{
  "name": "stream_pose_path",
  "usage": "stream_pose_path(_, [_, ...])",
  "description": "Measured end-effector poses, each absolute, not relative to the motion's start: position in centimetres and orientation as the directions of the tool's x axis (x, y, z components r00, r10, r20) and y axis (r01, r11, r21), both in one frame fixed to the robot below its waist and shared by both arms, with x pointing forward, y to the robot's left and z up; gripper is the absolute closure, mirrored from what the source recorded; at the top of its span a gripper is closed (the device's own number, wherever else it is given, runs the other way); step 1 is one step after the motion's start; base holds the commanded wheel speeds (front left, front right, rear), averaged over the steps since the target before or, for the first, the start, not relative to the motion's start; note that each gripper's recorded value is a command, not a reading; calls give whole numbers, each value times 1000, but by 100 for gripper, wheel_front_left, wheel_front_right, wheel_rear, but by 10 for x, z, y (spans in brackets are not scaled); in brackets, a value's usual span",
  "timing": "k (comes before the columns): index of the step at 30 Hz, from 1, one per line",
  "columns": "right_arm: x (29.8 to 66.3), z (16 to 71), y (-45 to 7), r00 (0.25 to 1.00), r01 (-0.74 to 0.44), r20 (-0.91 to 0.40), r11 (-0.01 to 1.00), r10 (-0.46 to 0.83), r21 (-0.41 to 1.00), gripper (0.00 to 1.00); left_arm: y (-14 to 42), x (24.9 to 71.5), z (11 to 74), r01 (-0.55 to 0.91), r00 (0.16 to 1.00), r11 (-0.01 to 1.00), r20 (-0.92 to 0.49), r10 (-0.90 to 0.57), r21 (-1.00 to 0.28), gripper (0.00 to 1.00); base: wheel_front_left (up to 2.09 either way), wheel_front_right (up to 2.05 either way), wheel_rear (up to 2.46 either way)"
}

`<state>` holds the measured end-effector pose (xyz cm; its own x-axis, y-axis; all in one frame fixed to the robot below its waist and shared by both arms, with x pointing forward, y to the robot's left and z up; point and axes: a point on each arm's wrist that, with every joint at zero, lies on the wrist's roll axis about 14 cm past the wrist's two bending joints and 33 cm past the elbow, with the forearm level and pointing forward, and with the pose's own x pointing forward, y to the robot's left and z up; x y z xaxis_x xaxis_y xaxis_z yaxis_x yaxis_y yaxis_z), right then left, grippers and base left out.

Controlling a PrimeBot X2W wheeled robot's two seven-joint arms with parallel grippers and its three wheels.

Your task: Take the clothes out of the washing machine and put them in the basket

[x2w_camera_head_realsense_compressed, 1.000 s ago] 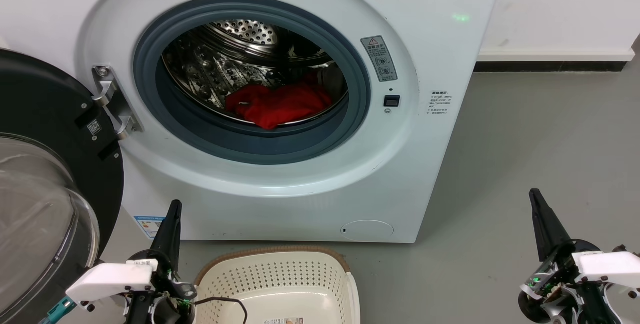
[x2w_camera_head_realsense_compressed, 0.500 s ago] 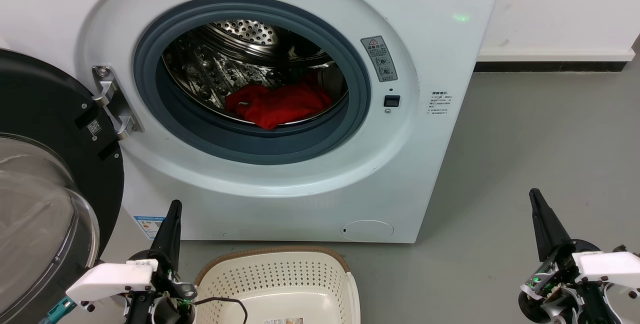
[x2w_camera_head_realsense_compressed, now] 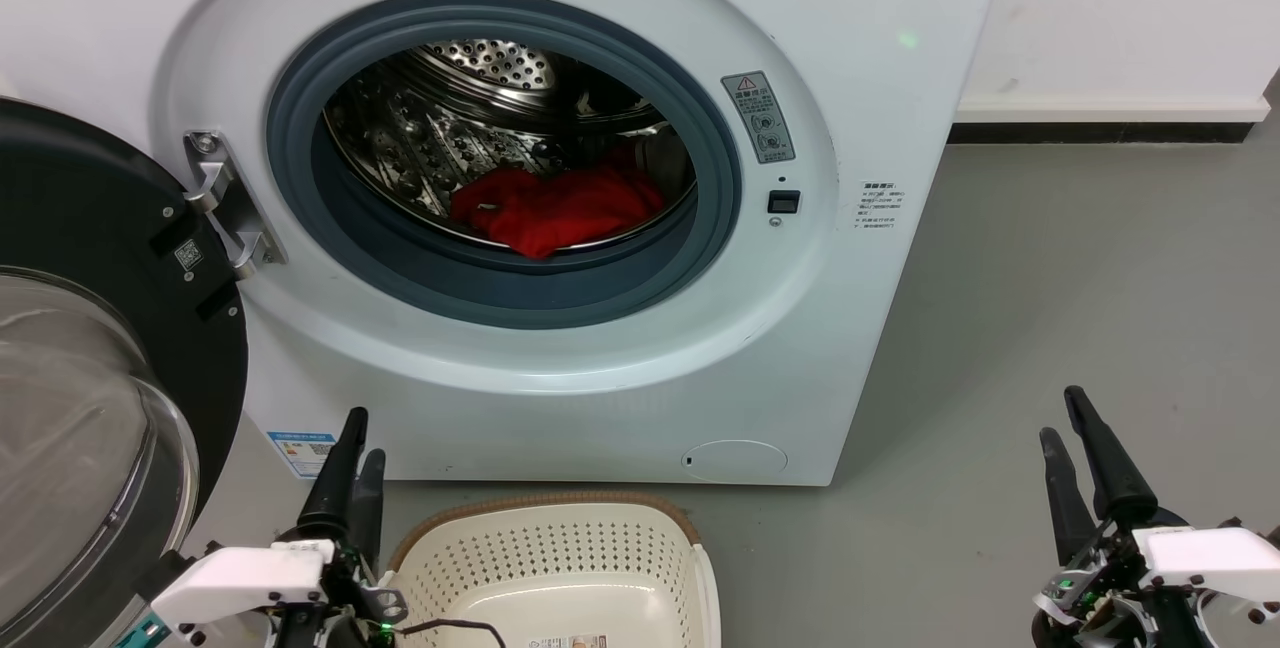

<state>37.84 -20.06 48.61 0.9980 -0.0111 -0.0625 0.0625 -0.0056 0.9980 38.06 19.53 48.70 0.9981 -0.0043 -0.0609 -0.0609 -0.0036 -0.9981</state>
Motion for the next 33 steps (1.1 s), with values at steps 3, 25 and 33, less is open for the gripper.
stream_pose_path(3, [379,489,-198,998,55,-55,6,-11,998,0,190,381,488,-59,998,5,-59,-9,-998,0,0,0,0])
stream_pose_path(25, [381,509,-192,1000,1,7,391,-19,920,0,172,392,521,50,999,336,41,-34,-941,0,0,0,0])
stream_pose_path(33, [381,518,-189,999,-28,41,545,-12,838,0,164,392,528,83,996,474,66,-53,-876,0,0,0,0])
